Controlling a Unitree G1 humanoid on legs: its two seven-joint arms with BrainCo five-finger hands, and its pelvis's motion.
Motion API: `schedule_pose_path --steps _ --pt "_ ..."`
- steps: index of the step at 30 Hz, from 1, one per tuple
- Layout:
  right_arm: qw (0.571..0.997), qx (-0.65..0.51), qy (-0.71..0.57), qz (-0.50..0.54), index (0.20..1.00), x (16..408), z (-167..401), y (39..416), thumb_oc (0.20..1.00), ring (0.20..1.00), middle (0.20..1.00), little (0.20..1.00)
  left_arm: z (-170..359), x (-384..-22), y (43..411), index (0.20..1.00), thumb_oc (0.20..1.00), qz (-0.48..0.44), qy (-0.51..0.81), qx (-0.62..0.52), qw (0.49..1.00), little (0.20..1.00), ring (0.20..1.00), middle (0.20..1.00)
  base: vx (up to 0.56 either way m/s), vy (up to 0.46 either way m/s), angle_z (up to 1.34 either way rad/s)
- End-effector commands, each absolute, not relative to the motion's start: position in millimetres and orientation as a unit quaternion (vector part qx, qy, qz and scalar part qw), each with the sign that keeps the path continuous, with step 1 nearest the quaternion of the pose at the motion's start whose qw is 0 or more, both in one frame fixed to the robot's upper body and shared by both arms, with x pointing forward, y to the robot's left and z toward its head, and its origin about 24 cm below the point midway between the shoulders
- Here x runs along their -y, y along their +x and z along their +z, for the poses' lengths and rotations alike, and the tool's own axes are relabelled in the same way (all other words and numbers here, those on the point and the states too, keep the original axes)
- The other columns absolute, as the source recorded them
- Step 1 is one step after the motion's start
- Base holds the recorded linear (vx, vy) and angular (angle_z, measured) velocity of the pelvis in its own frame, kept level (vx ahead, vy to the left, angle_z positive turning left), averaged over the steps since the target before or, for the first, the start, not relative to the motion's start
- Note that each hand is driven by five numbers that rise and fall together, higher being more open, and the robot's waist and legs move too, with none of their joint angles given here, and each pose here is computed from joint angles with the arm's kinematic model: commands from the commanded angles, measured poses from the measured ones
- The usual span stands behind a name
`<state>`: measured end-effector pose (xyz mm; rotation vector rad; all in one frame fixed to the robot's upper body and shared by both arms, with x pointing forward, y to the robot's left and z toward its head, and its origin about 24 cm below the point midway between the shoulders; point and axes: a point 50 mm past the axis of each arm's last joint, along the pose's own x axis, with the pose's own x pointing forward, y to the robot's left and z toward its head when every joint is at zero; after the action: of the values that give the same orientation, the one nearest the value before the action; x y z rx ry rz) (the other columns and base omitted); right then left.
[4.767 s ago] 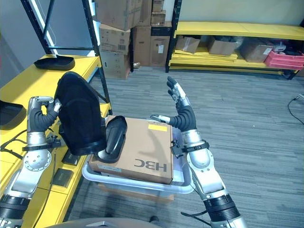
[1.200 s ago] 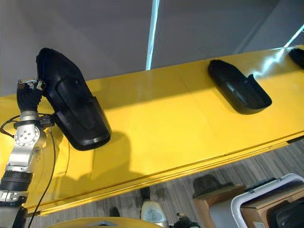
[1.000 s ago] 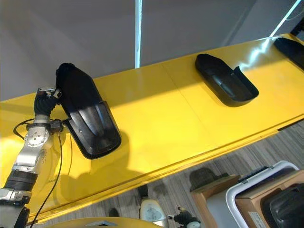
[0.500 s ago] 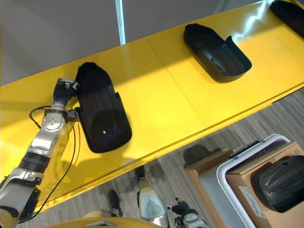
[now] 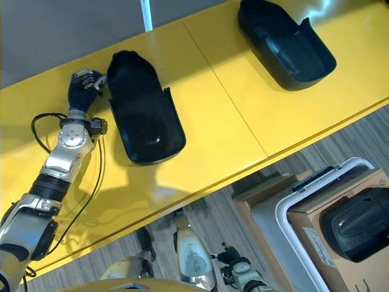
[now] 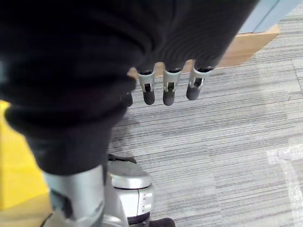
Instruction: Move parts from the plastic box to the shelf.
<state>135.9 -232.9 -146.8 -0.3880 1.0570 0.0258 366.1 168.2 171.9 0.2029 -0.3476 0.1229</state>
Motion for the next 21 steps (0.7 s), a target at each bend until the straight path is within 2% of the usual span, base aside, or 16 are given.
schedule_pose_path --steps 1,7,13,16,21 --pt "0.836 -0.521 -0.172 0.008 1.000 231 -152 122 1.000 1.000 1.000 1.000 169 -181 366 1.000 1.000 0.052 0.141 0.163 0.975 1.000 1.000 1.000 0.04 -0.020 0.07" --pt "0.832 -0.529 -0.165 0.015 1.000 228 -155 118 1.000 1.000 1.000 1.000 168 -185 360 1.000 1.000 0.047 0.173 0.169 0.969 1.000 1.000 1.000 0.04 -0.016 0.06" --pt "0.829 -0.536 -0.160 0.018 1.000 226 -157 115 1.000 1.000 1.000 1.000 191 -182 354 1.000 1.000 0.071 0.223 0.235 0.944 1.000 1.000 1.000 0.03 -0.016 0.11" --pt "0.828 -0.537 -0.159 0.015 1.000 226 -157 114 1.000 1.000 1.000 1.000 205 -178 343 1.000 1.000 0.076 0.213 0.284 0.932 1.000 1.000 1.000 0.00 -0.009 0.09" --pt "0.824 -0.543 -0.160 0.013 1.000 225 -159 108 1.000 1.000 1.000 1.000 199 -169 297 1.000 1.000 0.034 0.151 0.353 0.923 1.000 1.000 1.000 0.03 0.005 0.14"
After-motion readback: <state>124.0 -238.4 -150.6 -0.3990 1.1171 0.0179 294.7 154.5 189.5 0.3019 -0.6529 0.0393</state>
